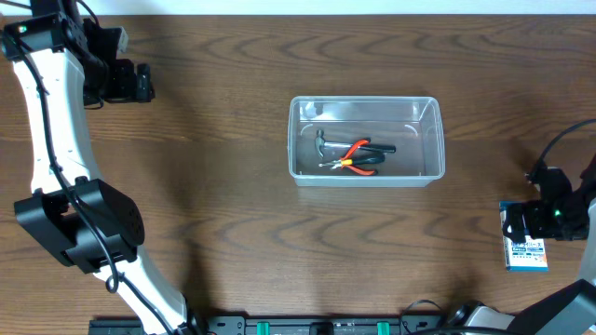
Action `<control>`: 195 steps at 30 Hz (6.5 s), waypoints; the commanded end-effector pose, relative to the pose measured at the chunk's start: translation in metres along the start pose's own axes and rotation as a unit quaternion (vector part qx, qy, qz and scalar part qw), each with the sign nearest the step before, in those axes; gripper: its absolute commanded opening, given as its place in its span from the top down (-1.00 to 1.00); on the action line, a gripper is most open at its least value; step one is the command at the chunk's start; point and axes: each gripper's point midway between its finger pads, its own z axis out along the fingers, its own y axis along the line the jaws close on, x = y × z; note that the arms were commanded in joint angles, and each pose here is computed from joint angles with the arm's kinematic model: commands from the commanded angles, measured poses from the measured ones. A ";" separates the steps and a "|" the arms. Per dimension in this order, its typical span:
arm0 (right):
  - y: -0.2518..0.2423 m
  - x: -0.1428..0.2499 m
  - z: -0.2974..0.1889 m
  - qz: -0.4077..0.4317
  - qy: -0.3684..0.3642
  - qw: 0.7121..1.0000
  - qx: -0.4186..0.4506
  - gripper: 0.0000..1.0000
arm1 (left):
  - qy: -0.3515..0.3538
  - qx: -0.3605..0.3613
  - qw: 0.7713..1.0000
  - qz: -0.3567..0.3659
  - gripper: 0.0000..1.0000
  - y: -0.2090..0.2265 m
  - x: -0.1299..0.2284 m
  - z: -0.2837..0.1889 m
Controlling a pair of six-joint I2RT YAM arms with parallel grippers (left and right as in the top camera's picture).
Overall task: Pack container
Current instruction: 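Align the right gripper above the blue-and-white screwdriver box, then lower the right gripper and grasp the box by its top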
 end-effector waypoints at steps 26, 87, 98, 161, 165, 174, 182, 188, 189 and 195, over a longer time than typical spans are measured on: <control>-0.035 -0.025 0.056 0.044 0.009 0.998 0.038 -0.99 | 0.009 0.007 1.000 -0.004 -0.96 0.000 0.003 0.006; -0.030 0.011 0.087 0.036 0.037 0.999 0.003 -0.98 | 0.009 0.007 1.000 -0.004 -0.96 0.000 0.003 0.006; -0.034 0.009 0.087 0.043 0.030 0.999 0.007 -0.98 | 0.009 0.007 1.000 -0.004 -0.96 0.000 0.003 0.006; -0.031 -0.001 0.087 0.043 0.005 0.999 -0.006 -0.99 | 0.009 0.007 1.000 -0.004 -0.96 0.000 0.003 0.006; -0.031 -0.004 0.088 0.041 -0.004 0.999 -0.008 -0.99 | 0.009 0.007 1.000 -0.004 -0.96 0.000 0.003 0.006; -0.033 -0.007 0.092 0.041 -0.008 0.999 -0.005 -0.99 | 0.009 0.007 1.000 -0.004 -0.96 0.000 0.003 0.006; -0.033 -0.007 0.104 0.040 0.003 0.999 -0.014 -0.98 | 0.009 0.007 1.000 -0.004 -0.96 0.000 0.003 0.006; -0.037 -0.007 0.108 0.037 0.006 0.999 -0.006 -0.99 | 0.009 0.007 1.000 -0.004 -0.96 0.000 0.003 0.006; -0.037 -0.007 0.108 0.033 0.006 0.999 -0.005 -0.99 | 0.009 0.007 1.000 -0.004 -0.96 0.000 0.003 0.006; -0.042 -0.007 0.108 0.028 0.007 1.000 0.008 -0.97 | 0.009 0.007 1.000 -0.004 -0.96 0.000 0.003 0.006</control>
